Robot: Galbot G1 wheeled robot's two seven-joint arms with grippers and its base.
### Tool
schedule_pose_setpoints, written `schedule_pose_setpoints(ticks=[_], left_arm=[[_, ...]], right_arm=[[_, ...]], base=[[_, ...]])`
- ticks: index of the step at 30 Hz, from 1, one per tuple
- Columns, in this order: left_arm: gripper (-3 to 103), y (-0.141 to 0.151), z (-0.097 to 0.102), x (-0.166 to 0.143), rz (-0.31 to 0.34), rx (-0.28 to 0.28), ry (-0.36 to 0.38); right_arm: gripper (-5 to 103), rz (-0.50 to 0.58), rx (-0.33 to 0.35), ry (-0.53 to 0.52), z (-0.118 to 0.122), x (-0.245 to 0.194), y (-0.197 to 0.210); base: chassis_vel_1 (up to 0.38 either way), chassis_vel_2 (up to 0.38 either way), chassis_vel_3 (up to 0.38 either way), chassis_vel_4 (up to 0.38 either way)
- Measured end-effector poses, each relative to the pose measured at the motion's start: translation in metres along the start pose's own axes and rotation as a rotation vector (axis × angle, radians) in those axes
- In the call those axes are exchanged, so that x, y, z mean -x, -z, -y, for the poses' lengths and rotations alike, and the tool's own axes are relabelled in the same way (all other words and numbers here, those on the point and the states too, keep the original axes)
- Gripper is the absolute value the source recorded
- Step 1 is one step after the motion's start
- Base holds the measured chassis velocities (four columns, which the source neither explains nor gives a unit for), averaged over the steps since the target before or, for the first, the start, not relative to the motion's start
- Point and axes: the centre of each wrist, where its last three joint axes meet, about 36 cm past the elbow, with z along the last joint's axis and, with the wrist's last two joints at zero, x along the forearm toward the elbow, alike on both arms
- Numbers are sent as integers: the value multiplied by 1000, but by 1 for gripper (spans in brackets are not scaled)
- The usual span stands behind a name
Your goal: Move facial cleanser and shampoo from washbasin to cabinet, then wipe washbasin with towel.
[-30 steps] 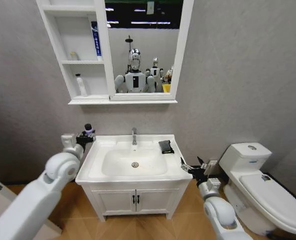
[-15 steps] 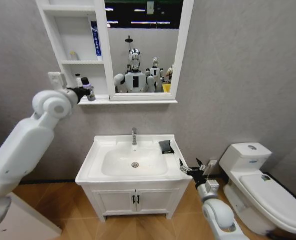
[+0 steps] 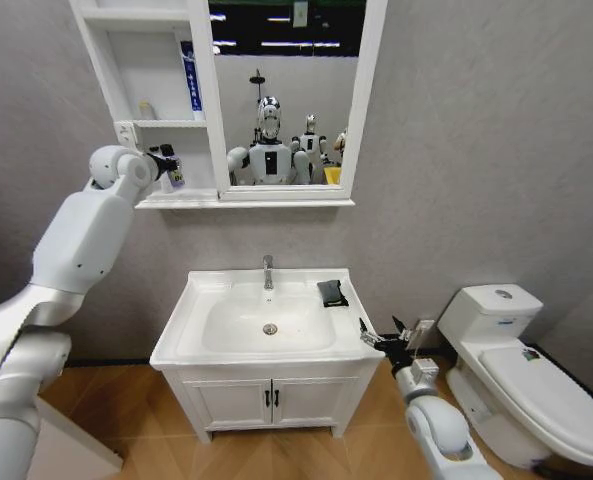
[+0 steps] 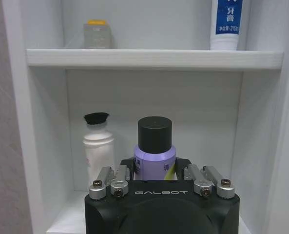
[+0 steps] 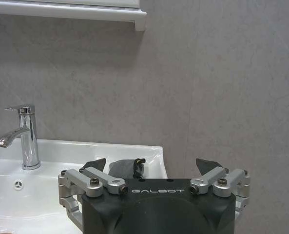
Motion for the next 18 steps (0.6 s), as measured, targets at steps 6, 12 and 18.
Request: schedule_pose_setpoints(ticks=[6,12,18], left_arm=[[43,-3,19,12,-19,-10,-17],[43,-8,20,24,-26,0,11],[43,-7,22,27,-17,5,18]], right_arm=[[100,0,1,-13,7,1,-2],[100,0,5,-18,11,-2,-5],[100,1,3,-18,13,-2,-8]], base=[[0,0,0,0],[0,0,0,0],[0,0,0,0]])
